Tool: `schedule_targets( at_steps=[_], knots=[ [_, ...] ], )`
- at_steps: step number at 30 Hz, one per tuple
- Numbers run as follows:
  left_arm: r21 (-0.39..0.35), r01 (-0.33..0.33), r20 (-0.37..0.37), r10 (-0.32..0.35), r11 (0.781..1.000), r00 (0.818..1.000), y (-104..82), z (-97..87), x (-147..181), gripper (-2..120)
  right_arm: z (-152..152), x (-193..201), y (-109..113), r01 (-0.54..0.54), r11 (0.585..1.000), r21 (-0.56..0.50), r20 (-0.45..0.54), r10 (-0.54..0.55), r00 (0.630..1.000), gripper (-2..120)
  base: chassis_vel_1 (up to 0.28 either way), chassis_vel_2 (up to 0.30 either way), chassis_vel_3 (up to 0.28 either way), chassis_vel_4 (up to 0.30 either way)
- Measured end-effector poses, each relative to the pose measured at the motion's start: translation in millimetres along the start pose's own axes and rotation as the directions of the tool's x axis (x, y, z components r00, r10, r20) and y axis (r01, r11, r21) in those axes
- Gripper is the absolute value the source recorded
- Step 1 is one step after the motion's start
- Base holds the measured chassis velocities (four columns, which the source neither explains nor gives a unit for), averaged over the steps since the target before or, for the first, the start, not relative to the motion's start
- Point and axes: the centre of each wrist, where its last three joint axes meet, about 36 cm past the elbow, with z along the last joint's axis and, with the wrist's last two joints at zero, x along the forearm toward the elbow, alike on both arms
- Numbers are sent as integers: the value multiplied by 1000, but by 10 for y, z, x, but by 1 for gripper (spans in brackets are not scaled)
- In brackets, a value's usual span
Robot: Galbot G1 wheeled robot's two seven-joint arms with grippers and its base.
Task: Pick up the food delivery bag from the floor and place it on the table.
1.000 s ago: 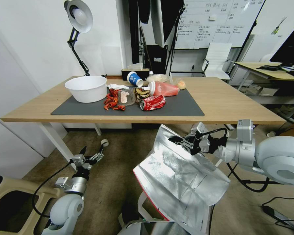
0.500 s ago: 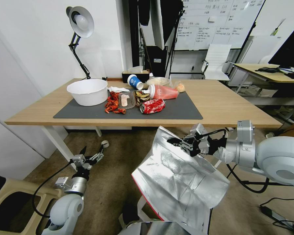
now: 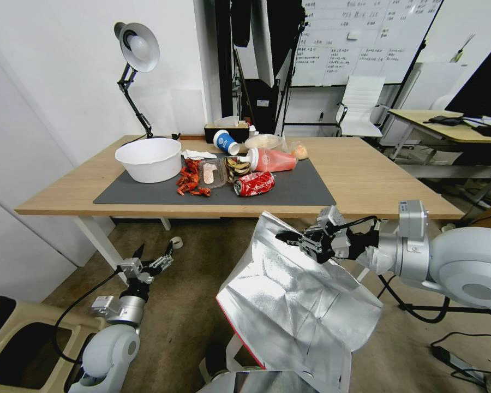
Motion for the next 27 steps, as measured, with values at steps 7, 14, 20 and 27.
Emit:
schedule_targets(
  at_steps=[7, 14, 20, 27],
  knots=[
    [-4, 0, 1, 0, 1000, 1000, 7, -17, 9, 100, 4, 1, -1, 7, 1000, -3, 2, -7, 1000, 0, 0, 0, 0, 0],
    [-7, 1, -2, -1, 1000, 1000, 12, -19, 21, 100, 5, 1, -1, 14, 1000, -7, 2, -14, 1000, 0, 0, 0, 0, 0],
    [-6, 1, -2, -1, 1000, 1000, 8, -21, 19, 100, 3, -1, 0, 26, 1000, -6, -1, -26, 1000, 0, 0, 0, 0, 0],
    [-8, 0, 0, 0, 1000, 1000, 10, -27, 8, 100, -4, -2, 1, 47, 999, 0, -5, -47, 999, 0, 0, 0, 0, 0]
  ],
)
